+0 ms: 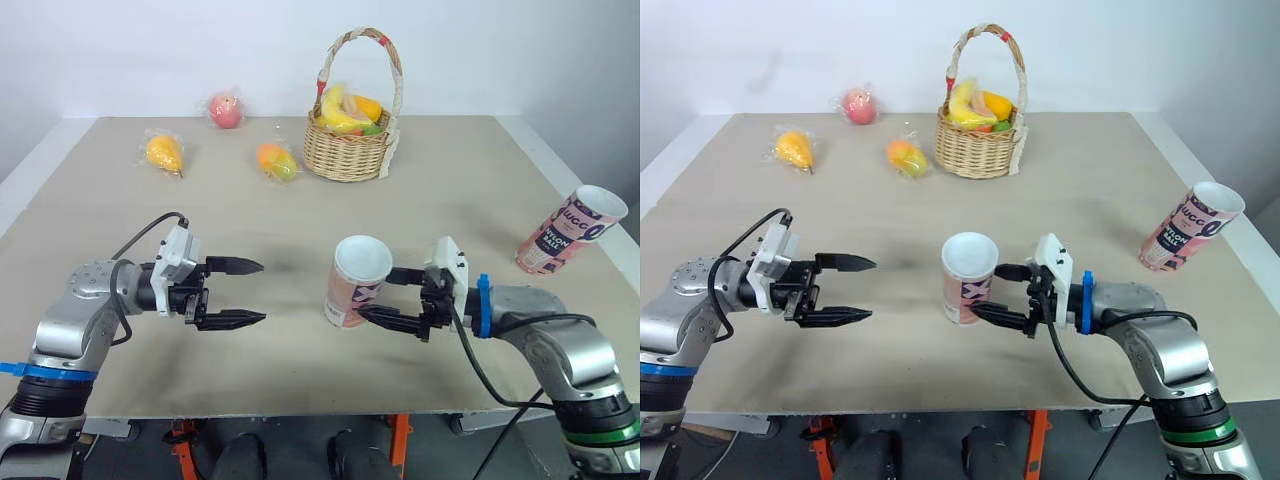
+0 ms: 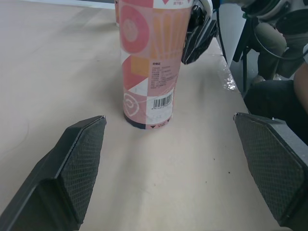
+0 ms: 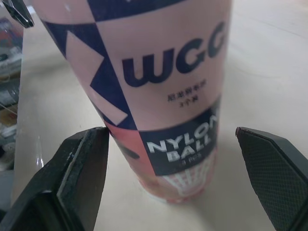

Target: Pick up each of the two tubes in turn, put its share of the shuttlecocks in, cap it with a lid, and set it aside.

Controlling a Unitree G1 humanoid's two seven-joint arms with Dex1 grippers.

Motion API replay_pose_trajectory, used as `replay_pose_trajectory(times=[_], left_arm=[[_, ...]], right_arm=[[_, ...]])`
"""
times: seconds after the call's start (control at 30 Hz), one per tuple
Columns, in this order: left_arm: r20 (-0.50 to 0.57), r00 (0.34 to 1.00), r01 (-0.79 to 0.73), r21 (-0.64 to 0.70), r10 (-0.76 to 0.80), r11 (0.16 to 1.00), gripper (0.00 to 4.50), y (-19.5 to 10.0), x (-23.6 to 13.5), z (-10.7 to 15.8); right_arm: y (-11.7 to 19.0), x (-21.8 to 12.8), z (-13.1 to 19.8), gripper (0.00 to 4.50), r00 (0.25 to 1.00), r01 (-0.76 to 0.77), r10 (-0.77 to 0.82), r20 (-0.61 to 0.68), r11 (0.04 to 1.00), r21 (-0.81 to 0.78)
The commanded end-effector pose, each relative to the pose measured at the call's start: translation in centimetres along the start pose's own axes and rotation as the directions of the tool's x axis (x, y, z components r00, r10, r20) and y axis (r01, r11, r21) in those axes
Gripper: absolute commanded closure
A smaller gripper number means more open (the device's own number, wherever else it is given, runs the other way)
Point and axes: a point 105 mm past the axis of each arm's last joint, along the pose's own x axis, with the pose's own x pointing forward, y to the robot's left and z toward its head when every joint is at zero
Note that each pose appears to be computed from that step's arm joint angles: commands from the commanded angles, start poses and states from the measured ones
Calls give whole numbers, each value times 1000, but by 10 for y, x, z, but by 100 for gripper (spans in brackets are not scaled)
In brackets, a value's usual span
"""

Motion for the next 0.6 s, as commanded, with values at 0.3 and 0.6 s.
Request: replay_pose_trajectory(times=[0.3,0.6], left_arm=[[26,1000,-1,53,0,999,10,0,2,16],[136,990,-59,89,46,994,0,7,5,31]], right_arm=[[0,27,25,0,994,-32,40,105,997,-76],[-5,30,21,120,995,-29,36,94,997,-75]])
